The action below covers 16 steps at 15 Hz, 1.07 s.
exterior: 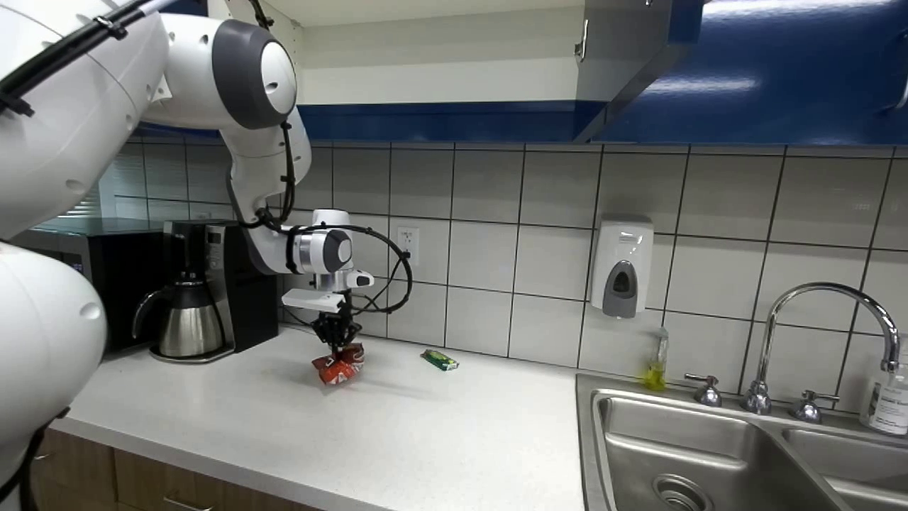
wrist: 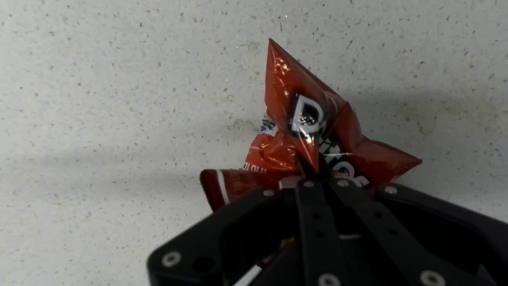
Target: Place the bag of doritos on the bottom shelf of the cabinet
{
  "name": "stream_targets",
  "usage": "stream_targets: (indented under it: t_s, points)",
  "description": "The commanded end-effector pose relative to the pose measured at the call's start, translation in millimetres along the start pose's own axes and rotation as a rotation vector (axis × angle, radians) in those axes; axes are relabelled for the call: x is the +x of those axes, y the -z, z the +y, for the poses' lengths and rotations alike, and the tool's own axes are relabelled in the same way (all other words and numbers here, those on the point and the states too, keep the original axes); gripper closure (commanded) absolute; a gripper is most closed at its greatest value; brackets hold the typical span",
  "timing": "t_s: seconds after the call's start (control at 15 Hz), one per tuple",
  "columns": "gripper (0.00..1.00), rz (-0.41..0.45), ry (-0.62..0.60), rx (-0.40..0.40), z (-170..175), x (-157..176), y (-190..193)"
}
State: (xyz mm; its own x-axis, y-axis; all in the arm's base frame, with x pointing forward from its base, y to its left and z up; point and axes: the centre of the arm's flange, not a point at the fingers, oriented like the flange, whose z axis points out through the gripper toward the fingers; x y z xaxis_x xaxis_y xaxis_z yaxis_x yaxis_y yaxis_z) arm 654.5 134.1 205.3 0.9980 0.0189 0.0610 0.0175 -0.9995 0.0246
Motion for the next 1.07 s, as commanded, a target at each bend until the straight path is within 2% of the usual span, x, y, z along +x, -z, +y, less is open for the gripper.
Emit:
stream_targets:
  t_s: [0.0, 0.47, 1.0]
  points:
    - [1.0, 0.032, 0.011, -0.012, 3.1, 3.4, 29.3]
    - [1.0, 0.044, 0.0, 0.001, 0.8, -17.9, 67.3]
    - [1.0, 0.014, -0.013, 0.009, -12.9, -80.1, 101.5]
